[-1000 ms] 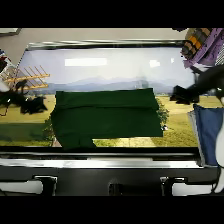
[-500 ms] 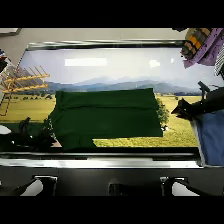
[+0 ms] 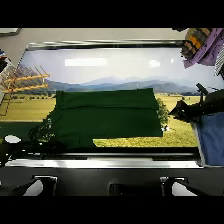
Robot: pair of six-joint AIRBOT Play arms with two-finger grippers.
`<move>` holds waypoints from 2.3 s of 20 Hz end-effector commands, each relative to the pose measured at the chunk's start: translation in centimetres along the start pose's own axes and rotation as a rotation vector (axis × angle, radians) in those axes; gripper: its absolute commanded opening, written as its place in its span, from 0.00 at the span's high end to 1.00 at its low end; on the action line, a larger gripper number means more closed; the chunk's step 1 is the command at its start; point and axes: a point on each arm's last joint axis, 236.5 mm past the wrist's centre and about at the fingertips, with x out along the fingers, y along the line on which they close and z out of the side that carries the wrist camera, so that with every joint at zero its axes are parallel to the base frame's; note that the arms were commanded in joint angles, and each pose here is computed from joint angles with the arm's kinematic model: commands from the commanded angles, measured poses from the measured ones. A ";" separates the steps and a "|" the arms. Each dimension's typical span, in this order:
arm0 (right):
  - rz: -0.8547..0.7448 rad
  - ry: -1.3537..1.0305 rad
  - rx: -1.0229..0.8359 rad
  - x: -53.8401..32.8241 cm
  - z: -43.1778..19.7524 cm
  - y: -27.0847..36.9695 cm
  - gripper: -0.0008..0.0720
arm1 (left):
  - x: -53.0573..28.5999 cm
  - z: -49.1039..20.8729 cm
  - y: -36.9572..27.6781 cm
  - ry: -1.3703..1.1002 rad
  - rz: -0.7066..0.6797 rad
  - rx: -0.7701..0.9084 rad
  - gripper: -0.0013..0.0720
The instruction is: Fold the clothes and pants, and hang the long-sleeved shirts on hangers.
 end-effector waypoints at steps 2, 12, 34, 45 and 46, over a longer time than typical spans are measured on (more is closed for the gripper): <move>0.009 -0.004 -0.002 -0.4 -0.2 0.4 0.53 | 0.6 0.6 -0.6 -0.033 -0.013 0.002 0.61; 0.103 -0.155 0.049 -4.2 1.5 -1.1 0.50 | 0.8 0.6 -0.5 -0.028 -0.008 0.006 0.96; -0.023 0.114 0.127 10.8 -6.4 -5.4 0.67 | 0.8 0.6 -0.5 -0.029 -0.007 0.013 0.96; 0.032 0.147 0.136 4.2 -10.6 -0.3 0.95 | -9.1 0.2 -0.1 -0.068 0.209 0.109 0.97; 0.024 0.157 0.130 3.4 -11.4 -0.1 0.95 | -9.8 0.0 -0.3 -0.095 0.217 0.103 0.97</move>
